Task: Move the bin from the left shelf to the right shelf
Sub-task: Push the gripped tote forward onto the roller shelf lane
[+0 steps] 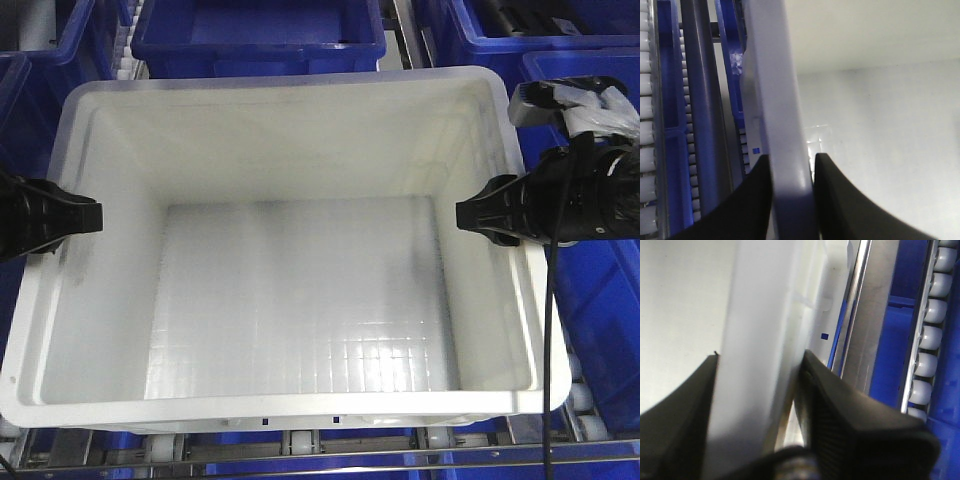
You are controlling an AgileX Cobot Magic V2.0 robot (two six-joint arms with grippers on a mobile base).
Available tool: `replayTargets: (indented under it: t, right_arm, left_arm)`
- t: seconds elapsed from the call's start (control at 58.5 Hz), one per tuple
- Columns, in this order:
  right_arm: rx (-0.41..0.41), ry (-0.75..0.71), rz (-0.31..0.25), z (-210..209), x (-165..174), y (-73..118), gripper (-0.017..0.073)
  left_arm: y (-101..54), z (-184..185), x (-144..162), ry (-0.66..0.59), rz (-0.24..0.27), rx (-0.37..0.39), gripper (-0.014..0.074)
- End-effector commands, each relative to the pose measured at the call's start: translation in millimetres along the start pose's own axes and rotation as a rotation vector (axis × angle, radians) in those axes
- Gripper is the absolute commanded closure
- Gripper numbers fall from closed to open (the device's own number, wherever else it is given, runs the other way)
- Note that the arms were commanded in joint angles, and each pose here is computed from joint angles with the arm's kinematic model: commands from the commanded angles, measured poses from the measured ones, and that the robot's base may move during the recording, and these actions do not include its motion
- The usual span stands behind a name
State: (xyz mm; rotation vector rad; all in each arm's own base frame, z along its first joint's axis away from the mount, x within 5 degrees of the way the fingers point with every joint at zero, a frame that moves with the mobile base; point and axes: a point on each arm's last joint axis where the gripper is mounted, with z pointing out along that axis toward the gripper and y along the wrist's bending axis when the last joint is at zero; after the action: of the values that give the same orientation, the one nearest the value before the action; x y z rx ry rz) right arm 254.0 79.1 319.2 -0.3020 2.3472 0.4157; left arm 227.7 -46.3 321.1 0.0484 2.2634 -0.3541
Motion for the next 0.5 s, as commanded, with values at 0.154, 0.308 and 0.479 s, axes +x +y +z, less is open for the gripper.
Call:
replayTargets:
  t: [0.154,0.308,0.479]
  right_arm:
    - [0.027,-0.164,-0.020,-8.4,-22.9,-0.8,0.0564]
    - [0.027,-0.162,-0.021,-8.3,-22.7,-0.8,0.0564]
    - [0.027,-0.162,-0.021,-8.3,-22.7,-0.8,0.0564]
  left_arm:
    - [-5.5,-14.5,-20.6,-0.155,0.021,0.011,0.0600]
    - [-5.5,-14.5,-20.6,-0.155,0.021,0.011,0.0600]
    - [-5.5,-14.4,-20.5,-0.154,0.021,0.011,0.0600]
